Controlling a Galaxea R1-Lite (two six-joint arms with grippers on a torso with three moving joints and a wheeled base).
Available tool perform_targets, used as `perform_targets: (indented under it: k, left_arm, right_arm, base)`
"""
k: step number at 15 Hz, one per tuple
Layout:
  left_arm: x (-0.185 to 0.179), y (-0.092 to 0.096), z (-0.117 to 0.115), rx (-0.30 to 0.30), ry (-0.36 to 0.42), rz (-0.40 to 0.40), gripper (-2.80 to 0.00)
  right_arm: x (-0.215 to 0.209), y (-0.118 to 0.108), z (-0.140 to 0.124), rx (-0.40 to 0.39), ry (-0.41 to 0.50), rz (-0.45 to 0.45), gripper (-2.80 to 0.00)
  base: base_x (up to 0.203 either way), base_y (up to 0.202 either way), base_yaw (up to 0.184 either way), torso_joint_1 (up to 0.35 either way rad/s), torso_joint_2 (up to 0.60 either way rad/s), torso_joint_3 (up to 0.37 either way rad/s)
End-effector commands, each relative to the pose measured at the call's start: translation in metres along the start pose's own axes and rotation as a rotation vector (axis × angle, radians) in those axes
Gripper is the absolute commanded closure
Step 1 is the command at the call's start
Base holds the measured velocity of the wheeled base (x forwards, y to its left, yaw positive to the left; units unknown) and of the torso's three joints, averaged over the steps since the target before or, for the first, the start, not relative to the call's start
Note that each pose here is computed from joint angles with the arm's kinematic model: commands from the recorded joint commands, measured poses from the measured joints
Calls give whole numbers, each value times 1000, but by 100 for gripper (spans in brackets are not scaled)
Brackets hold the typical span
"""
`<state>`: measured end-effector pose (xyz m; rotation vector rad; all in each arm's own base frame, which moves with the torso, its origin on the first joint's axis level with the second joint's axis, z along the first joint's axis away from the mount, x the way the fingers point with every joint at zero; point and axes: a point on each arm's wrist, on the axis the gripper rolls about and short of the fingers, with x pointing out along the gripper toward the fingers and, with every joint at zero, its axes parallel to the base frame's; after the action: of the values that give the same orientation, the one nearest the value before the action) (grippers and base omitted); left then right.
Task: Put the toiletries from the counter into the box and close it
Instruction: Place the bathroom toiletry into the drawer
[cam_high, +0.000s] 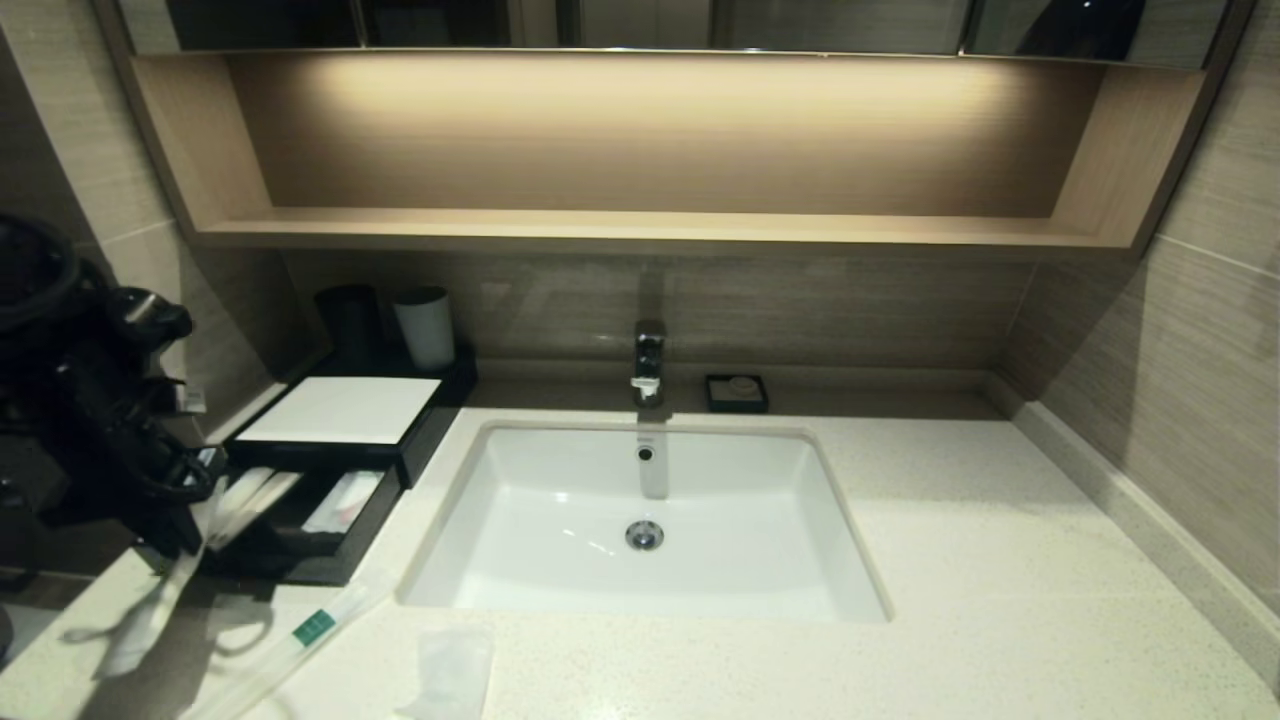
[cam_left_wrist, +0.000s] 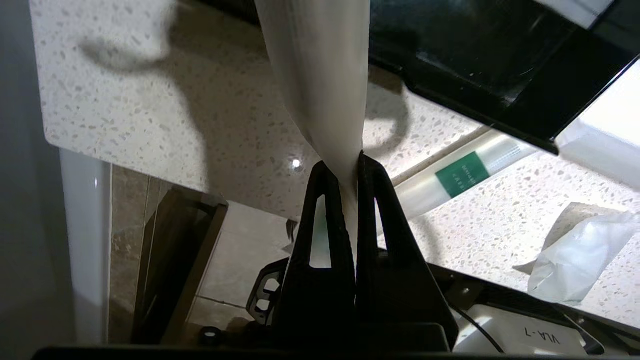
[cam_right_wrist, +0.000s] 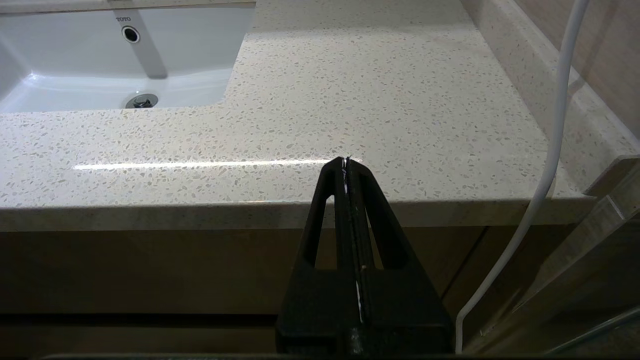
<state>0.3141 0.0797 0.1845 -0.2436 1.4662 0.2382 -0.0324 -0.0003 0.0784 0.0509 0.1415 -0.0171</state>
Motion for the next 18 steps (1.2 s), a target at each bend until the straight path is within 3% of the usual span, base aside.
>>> perform_targets:
  k: [1,7,18]
  left_arm:
    - [8,-4,11,8,9,-1,0]
    - [22,-17,26,41,17,-10,0]
    - [43,-16,63,17,-19,-28,0]
  right_arm:
    - [0,0,0,0,2,1,0]
    - [0,0,0,0,2,1,0]
    - [0,0,0,0,2,-1,0]
  base:
    - [0,0,0,0,0,0]
    - [0,0,0,0,0,0]
    - [0,0,0,0,0,0]
